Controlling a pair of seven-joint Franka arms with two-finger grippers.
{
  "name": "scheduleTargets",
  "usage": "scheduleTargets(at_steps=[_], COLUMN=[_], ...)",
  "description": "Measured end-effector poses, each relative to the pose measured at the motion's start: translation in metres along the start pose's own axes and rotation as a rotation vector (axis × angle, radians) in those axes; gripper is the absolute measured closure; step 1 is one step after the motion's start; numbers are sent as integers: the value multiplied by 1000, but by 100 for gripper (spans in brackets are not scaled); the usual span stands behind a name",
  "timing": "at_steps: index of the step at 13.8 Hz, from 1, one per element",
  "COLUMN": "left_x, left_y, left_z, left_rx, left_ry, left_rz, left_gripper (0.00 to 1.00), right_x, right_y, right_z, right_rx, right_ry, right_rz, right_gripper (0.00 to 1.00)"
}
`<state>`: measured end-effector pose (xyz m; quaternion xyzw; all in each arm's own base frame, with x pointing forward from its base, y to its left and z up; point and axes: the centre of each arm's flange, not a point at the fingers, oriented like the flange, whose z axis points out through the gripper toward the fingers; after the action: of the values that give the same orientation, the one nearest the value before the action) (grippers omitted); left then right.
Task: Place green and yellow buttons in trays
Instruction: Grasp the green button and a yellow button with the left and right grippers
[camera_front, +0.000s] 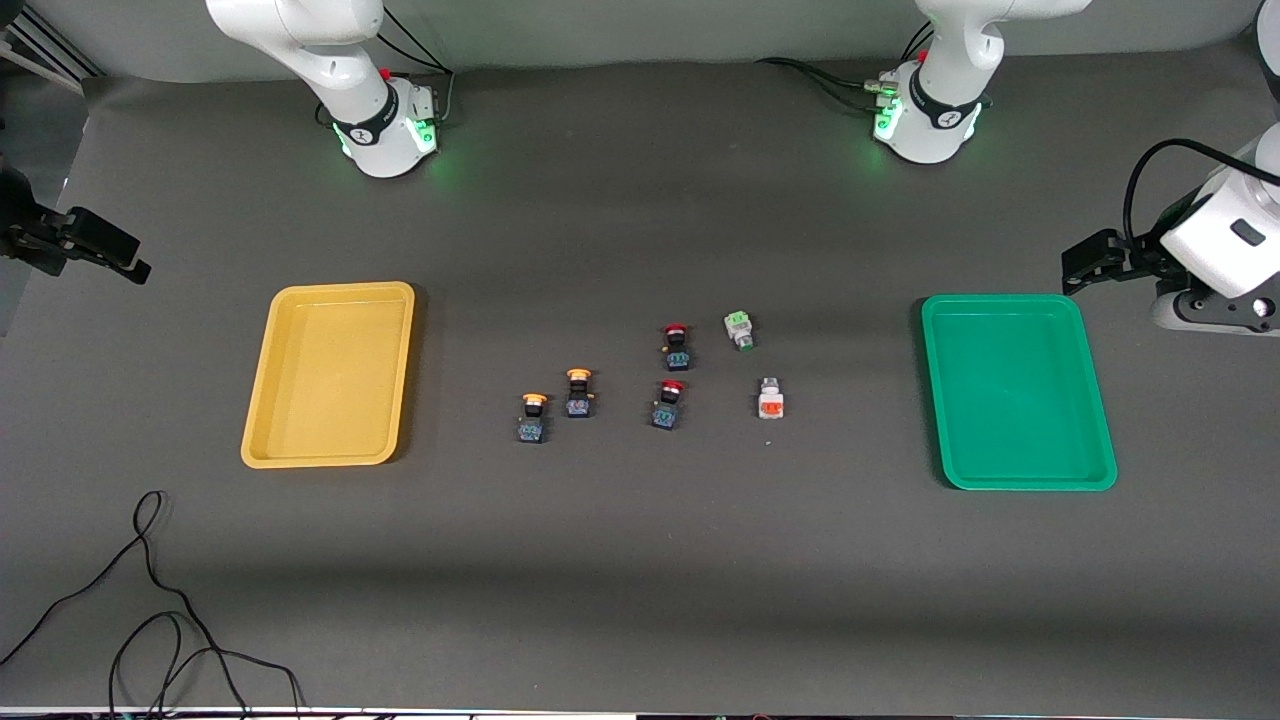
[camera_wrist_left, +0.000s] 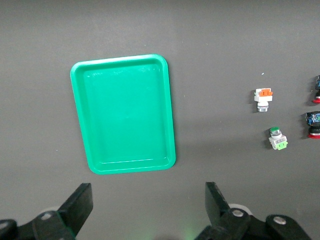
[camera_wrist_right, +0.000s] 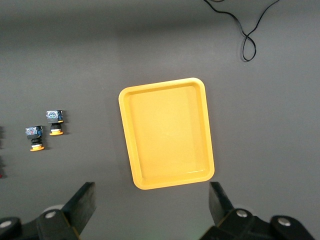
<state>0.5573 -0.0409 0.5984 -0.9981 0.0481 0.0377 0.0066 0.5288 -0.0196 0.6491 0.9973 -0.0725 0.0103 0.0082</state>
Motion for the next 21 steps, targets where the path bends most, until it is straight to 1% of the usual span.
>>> scheduleTargets(at_steps=[8,13,15,18,21], left_x=[0,0,0,0,0], left_y=[0,0,0,2,27], left_z=[-1,-1,0,5,20], left_rx=[0,0,0,-3,-13], left_ry=[3,1,-1,-12,-32], left_rz=[0,-1,0,2,-12], left_gripper=[0,0,0,0,0], right_x=[3,18,22,23,23], right_y=[-1,-10,-12,-13,-12], right_z=[4,38,45,44,42], right_rx=[-1,-8,-9,-9,-8], right_ry=[-11,-77,-90,-88,-85], right_rz=[-2,-15,-18,-19,-18], right_gripper=[0,0,0,0,0])
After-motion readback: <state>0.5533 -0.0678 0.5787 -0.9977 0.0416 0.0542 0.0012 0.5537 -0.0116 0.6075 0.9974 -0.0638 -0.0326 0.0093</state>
